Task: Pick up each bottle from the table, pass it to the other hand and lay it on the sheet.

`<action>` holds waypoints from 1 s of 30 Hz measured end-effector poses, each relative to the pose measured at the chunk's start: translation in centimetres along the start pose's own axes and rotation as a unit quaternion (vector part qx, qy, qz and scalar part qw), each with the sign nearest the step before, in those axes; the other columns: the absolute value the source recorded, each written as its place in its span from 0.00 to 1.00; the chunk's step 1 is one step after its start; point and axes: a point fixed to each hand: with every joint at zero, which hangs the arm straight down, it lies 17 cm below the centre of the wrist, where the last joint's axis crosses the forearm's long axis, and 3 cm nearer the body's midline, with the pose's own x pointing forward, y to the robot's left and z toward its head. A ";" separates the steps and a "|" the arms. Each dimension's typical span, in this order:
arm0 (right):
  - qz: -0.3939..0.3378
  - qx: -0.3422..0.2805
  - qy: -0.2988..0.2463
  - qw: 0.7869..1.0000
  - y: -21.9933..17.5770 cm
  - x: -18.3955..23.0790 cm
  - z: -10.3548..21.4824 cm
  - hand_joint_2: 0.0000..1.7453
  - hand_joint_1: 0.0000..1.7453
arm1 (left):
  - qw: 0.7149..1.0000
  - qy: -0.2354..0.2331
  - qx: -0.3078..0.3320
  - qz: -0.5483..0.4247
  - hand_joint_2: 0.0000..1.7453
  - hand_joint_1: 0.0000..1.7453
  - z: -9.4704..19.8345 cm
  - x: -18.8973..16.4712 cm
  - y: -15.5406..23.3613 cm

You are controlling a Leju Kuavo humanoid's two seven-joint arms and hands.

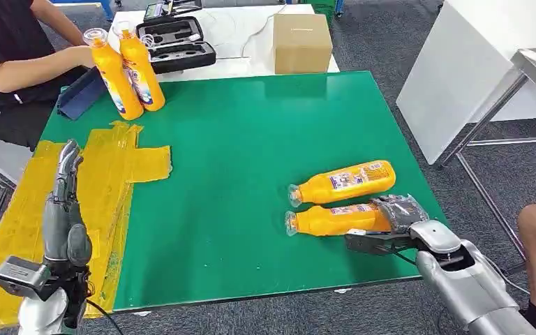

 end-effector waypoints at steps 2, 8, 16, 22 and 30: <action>0.003 0.005 -0.002 1.000 0.3 0.0 0.1 1.00 1.00 | 1.000 0.000 0.000 0.001 0.00 0.00 -0.1 -0.1 -0.1; -0.099 -0.013 -0.051 0.994 0.5 2.9 1.4 1.00 1.00 | 0.994 0.051 -0.016 0.091 1.00 0.00 0.3 -1.8 -1.2; -0.142 -0.030 -0.082 0.986 0.0 5.3 2.3 1.00 1.00 | 0.990 0.067 -0.021 0.122 1.00 0.00 0.7 -2.5 -1.5; -0.423 -0.120 -0.240 0.865 -8.1 15.0 6.7 1.00 1.00 | 0.976 0.100 -0.015 0.194 1.00 0.00 2.4 -3.8 -1.4; -0.475 -0.191 -0.286 0.810 -14.6 16.9 7.7 1.00 1.00 | 0.935 0.130 -0.031 0.328 1.00 0.00 4.1 -3.7 -2.6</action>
